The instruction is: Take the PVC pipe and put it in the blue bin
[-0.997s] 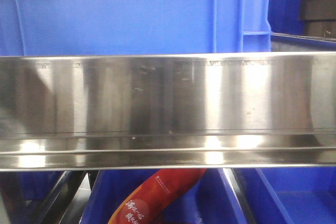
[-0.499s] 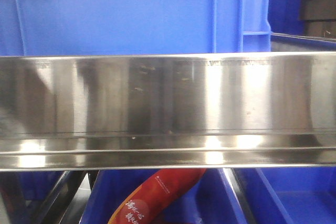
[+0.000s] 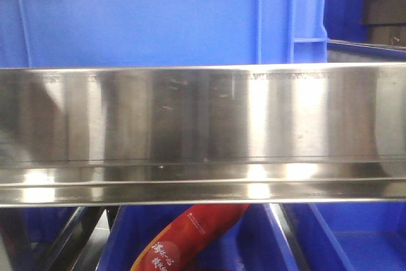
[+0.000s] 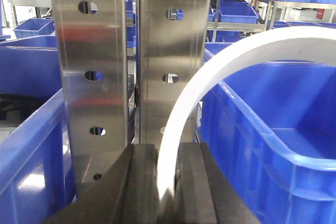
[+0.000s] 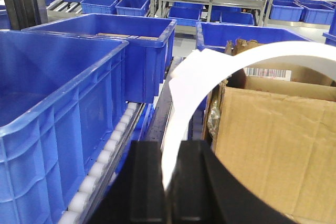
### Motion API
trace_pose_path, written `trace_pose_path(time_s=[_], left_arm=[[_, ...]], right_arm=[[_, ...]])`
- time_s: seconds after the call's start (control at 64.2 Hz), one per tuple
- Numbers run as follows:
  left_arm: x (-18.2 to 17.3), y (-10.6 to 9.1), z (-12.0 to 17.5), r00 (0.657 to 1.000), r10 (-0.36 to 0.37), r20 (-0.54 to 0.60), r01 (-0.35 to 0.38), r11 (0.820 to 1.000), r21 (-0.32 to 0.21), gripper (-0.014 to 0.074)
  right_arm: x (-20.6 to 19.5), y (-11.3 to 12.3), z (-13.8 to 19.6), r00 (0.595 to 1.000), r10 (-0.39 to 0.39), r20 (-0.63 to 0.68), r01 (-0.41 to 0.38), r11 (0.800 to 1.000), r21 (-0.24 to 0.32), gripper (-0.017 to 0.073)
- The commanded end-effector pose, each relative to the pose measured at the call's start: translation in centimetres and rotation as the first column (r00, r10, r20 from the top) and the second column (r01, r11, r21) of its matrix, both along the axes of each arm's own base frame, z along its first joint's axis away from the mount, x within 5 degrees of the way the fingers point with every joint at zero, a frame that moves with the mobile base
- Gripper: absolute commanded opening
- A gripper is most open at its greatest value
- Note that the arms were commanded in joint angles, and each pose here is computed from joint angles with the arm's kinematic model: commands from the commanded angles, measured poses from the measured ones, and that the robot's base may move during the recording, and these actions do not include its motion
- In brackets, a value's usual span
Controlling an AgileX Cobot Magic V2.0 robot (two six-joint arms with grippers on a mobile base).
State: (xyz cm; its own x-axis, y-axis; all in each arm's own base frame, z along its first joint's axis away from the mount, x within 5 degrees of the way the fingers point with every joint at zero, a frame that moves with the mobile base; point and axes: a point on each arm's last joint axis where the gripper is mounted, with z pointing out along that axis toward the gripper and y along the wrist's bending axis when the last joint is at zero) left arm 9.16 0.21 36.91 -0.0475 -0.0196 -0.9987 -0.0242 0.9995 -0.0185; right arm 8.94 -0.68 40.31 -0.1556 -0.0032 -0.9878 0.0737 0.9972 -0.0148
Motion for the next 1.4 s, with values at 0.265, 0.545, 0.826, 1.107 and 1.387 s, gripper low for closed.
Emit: trace_pose_path(time_s=[0.265,0.545,0.826,1.107,1.387], left_arm=[[-0.2,-0.1,0.5,0.999,-0.011,0.038,0.013,0.999,-0.050,-0.0111],[-0.9,-0.6,2.5,0.995,-0.061,0.080,0.064,0.997,-0.032,-0.0111],[-0.7,-1.9,4.1,0.969,-0.216,0.120,0.218,0.976,-0.001,-0.0111],[3.1,-3.7,6.7,0.944,-0.305,0.128,0.307,0.952,0.001,-0.0111],[8.3,-6.3,8.6,0.926,-0.364,0.102,0.364,0.931,0.022,-0.0111]], right_arm=[[0.0,0.0,0.6,0.998,-0.002,0.069,0.002,1.000,-0.001,-0.0167],[0.0,0.1,0.6,0.997,0.004,0.072,-0.005,1.000,0.015,-0.0167],[0.1,0.1,0.7,0.997,0.010,0.078,-0.013,0.999,0.036,-0.0167],[0.1,0.3,0.7,0.996,0.021,0.083,-0.026,0.997,0.066,-0.0167],[0.1,0.4,0.7,0.997,0.026,0.079,-0.032,0.996,0.080,-0.0167]])
